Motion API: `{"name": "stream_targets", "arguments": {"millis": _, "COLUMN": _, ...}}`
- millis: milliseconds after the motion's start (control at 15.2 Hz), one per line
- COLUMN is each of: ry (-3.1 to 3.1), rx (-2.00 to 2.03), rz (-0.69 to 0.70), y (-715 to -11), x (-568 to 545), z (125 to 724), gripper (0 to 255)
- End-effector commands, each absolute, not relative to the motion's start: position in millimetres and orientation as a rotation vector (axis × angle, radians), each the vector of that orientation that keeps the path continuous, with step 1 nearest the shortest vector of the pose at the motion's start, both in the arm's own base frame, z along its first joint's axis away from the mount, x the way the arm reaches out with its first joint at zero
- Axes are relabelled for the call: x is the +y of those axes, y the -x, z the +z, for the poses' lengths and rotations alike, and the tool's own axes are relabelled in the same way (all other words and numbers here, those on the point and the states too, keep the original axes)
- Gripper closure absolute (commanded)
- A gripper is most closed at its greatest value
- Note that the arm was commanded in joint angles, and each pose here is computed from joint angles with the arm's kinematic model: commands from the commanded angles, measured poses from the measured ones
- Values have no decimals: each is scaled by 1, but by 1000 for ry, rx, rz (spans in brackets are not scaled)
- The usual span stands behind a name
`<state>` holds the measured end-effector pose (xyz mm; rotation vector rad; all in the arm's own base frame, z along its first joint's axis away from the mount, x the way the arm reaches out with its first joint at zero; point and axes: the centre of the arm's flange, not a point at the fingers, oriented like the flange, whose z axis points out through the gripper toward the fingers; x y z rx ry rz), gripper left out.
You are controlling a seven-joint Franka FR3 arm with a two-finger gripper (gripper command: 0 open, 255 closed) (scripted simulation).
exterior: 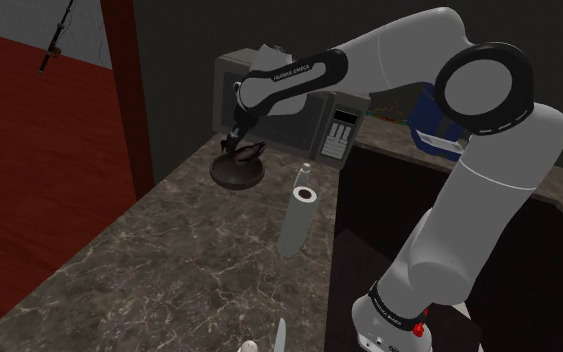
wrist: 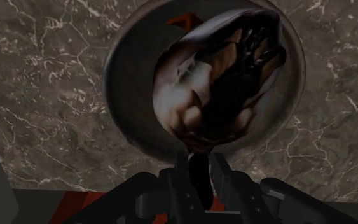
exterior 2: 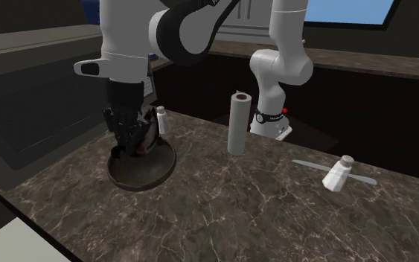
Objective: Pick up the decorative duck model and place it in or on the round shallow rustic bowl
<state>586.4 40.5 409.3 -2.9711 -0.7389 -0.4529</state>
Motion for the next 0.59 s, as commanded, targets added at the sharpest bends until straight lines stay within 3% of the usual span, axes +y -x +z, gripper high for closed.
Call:
{"name": "stream_targets", "arguments": {"millis": 0, "ry": 2971, "rx": -739, "rz": -455, "y": -585, "x": 40, "z": 404, "gripper": 255}}
{"name": "stream_targets", "arguments": {"millis": 396, "ry": 2971, "rx": -739, "rz": -455, "y": -585, "x": 40, "z": 404, "gripper": 255}}
{"name": "stream_targets", "arguments": {"millis": 462, "ry": 2971, "rx": -739, "rz": -455, "y": -585, "x": 40, "z": 404, "gripper": 0}}
{"name": "stream_targets", "arguments": {"millis": 528, "ry": 2971, "rx": -739, "rz": -455, "y": -585, "x": 40, "z": 404, "gripper": 0}}
